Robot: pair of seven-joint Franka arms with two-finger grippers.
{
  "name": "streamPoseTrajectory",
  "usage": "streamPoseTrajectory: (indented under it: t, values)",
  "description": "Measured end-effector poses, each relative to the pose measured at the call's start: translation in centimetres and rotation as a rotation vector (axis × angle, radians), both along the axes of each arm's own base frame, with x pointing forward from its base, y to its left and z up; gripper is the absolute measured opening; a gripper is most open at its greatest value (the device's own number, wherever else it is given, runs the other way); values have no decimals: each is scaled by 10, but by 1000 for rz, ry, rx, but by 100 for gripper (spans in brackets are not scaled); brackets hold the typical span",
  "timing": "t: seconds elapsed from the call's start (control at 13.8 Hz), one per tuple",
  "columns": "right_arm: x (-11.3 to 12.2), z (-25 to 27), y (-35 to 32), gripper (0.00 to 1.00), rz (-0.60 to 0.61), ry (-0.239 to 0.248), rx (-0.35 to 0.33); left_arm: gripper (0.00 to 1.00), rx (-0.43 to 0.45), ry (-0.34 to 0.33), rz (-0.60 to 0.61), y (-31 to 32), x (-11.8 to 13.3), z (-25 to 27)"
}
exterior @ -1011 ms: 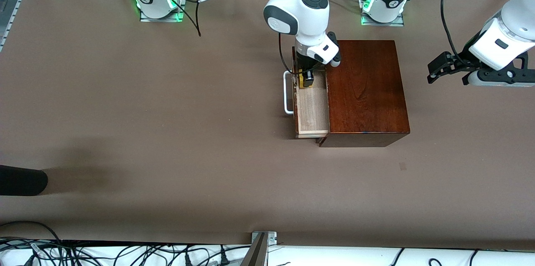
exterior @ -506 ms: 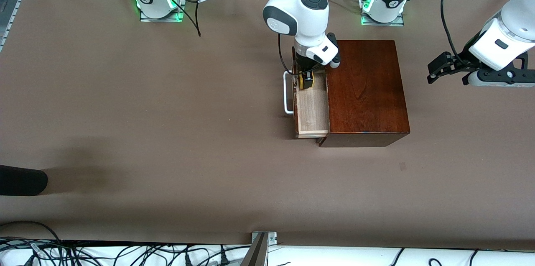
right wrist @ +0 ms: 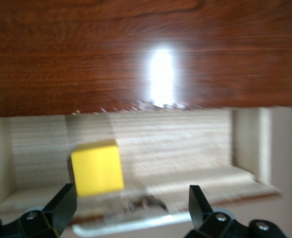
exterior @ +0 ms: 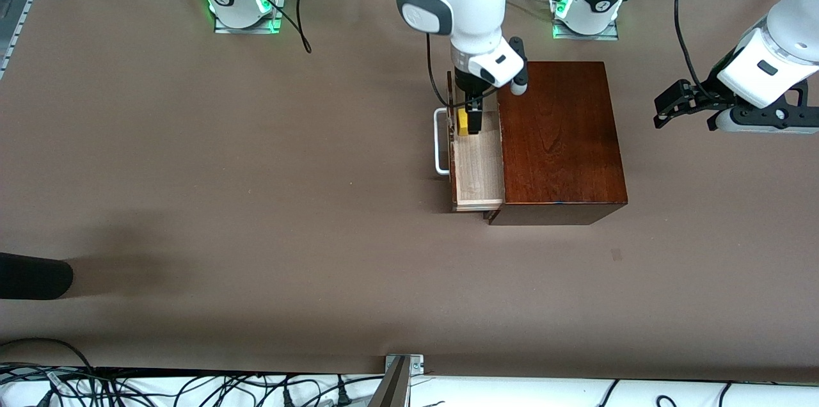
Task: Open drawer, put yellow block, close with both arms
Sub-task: 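Raise the right gripper away while the left gripper moves toward the drawer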
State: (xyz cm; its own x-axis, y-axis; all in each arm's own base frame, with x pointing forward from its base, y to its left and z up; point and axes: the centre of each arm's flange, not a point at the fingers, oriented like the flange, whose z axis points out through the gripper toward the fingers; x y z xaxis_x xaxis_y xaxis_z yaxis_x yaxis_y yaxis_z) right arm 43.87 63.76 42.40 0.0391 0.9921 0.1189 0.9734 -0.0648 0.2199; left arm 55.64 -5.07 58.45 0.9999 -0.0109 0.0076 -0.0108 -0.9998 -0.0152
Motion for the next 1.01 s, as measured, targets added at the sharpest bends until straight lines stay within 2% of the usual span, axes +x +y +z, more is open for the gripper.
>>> streamPoseTrajectory:
  t: [0.14,0.43,0.58,0.72,0.79,0.94,1.01]
  values:
    - [20,51,-29,100,-64,5,30,100,0,0,0,0,0,0]
    - [92,143,-136,100,-254,18,116,100,0,0,-2,-1,0,0]
    - [123,186,-201,100,-352,-8,147,100,0,-1,-8,-5,0,0]
    - [142,228,-266,100,-446,-25,189,100,0,-1,-16,-9,0,0]
    - [149,241,-298,100,-493,-17,202,100,0,0,-20,-11,-1,1]
    - [158,250,-366,100,-597,21,214,100,2,14,-40,-22,-4,3]
    - [159,247,-404,100,-657,57,217,100,4,30,-54,-29,-7,5]
